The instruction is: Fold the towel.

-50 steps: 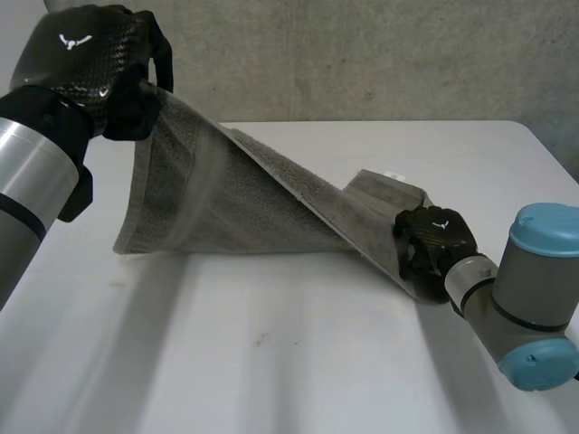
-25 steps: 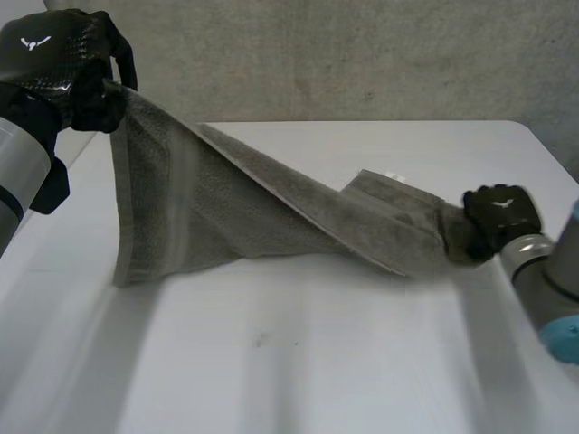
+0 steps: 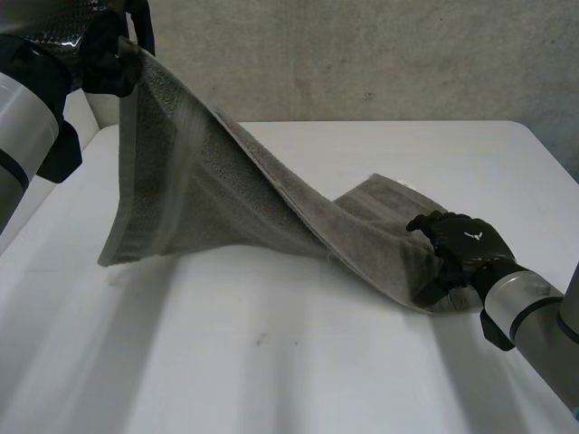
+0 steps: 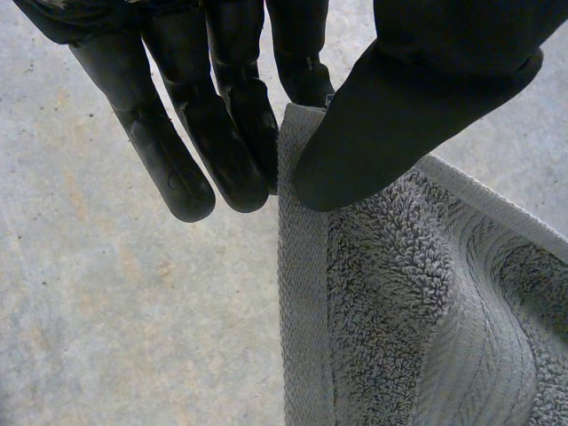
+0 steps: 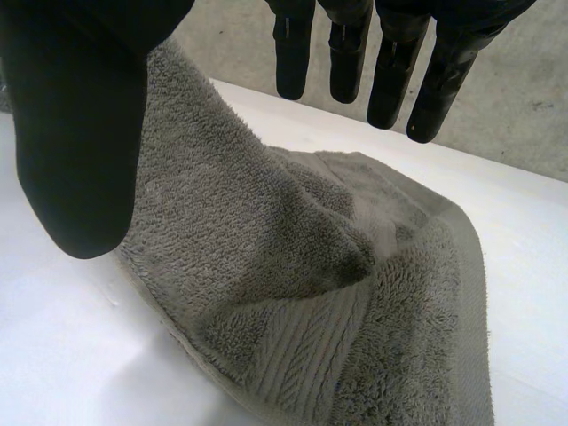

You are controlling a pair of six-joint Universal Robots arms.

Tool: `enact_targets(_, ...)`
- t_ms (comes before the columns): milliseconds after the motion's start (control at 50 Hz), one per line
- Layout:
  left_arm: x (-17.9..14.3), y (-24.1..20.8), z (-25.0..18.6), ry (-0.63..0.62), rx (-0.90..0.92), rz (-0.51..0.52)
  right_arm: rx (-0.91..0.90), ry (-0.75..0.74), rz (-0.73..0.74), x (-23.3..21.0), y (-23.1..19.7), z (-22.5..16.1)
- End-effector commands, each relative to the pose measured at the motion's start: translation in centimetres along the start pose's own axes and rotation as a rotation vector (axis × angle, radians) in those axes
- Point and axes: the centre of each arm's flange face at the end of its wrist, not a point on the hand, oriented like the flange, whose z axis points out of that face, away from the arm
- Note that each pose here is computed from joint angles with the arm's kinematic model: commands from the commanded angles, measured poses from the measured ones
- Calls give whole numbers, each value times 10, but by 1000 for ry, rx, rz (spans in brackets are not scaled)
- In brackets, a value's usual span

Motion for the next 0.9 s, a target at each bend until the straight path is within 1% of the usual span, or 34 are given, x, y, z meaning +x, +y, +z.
enact_targets(20,0,5,2,1,-17,1,9,1,-17,0,-11,-17)
enact_targets(80,1,12,5,4,-36,1,-2,-5,-21,-2,-14,-24)
enact_targets(120,2,15,6,4,-45,0,-49,-35,-30,-7,-6,-35)
enact_targets(160,2,17,7,3,-50,1,-65,-58,-32,-10,1,-38)
enact_targets(220,2,18,8,5,-53,-1,-56,-98,-22,-15,11,-37)
enact_targets(300,6,14,9,16,-38,-8,-43,-113,-26,-19,19,-33)
enact_targets(400,7,10,8,19,-26,-22,-56,-81,-2,-14,34,-15)
enact_targets(480,7,6,6,19,-15,-30,-24,-70,57,-23,36,1)
enact_targets(500,7,5,6,14,-14,-34,-24,-71,57,-23,36,1)
enact_targets(540,7,4,6,12,-11,-37,-40,-71,78,-29,45,13)
enact_targets(560,7,2,5,9,-7,-37,-40,-71,78,-29,45,14)
enact_targets(640,6,-1,3,6,3,-39,-39,-31,79,-25,49,34)
enact_targets(720,5,-4,2,3,9,-74,-41,-19,71,-28,56,53)
enact_targets(800,1,-3,3,-11,5,-96,-17,15,68,-24,53,60)
enact_targets(840,0,-1,3,-17,2,-95,51,82,67,-14,41,61)
enact_targets(900,-2,4,4,-27,-15,-88,105,97,60,-12,28,58)
